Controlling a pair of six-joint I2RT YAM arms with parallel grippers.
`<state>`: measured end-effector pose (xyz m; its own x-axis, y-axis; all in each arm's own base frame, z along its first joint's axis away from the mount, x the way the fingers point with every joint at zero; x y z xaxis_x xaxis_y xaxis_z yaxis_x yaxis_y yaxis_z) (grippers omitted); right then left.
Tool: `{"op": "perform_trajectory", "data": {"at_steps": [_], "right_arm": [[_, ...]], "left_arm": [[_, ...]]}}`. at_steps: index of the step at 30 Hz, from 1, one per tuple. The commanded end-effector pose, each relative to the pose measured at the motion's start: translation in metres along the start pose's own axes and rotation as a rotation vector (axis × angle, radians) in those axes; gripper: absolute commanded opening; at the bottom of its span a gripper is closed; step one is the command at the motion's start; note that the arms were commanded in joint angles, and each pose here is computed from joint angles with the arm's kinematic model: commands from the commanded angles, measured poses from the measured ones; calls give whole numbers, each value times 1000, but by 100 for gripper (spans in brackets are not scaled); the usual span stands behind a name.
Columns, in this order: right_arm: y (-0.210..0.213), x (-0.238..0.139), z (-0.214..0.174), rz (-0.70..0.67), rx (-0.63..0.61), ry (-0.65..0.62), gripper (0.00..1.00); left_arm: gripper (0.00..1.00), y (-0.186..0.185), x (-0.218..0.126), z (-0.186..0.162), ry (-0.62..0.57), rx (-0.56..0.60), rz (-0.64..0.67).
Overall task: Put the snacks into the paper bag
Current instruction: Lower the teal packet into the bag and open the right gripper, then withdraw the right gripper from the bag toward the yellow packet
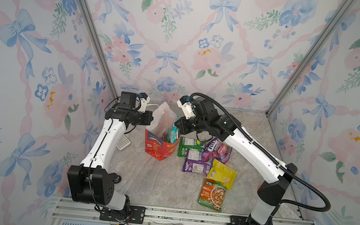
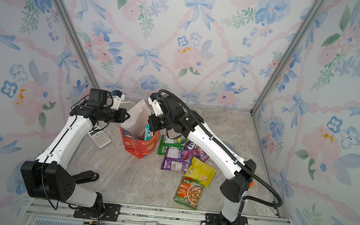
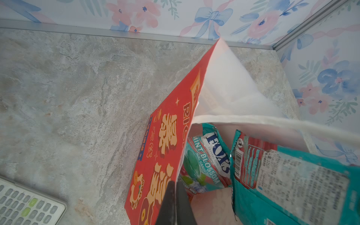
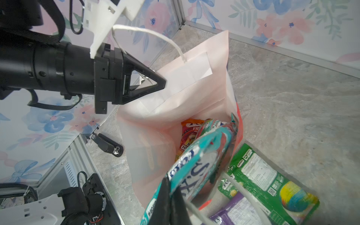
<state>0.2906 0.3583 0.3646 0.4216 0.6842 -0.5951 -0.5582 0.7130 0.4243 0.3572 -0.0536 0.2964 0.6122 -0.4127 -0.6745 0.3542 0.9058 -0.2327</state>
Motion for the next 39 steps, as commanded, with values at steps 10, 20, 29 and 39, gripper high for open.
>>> {"op": "perform_trajectory", "data": {"at_steps": [10, 20, 29, 39], "right_arm": [[0, 14, 23, -36, -29, -37, 0], [28, 24, 48, 91, -29, -54, 62], [39, -22, 61, 129, -65, -183, 81], [-14, -87, 31, -54, -37, -345, 99]], "left_arm": [[0, -2, 0, -3, 8, 3, -7], [0, -1, 2, -5, 17, 1, -8], [0, 0, 6, -9, 29, -6, -8], [0, 2, 6, -11, 36, -11, 4]]}}
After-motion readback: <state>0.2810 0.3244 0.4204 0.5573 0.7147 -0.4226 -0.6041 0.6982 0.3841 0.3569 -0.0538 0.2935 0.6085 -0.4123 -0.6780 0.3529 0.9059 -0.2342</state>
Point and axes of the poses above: each gripper's point midway between its finger pads, its own x axis out along the fingers, its own y axis along the line the jaws close on, z = x × y, the point moved 6 cm from there along -x, back along the fingers, and after that the axes turned 9 degrees about x, right-handed, at the moved point
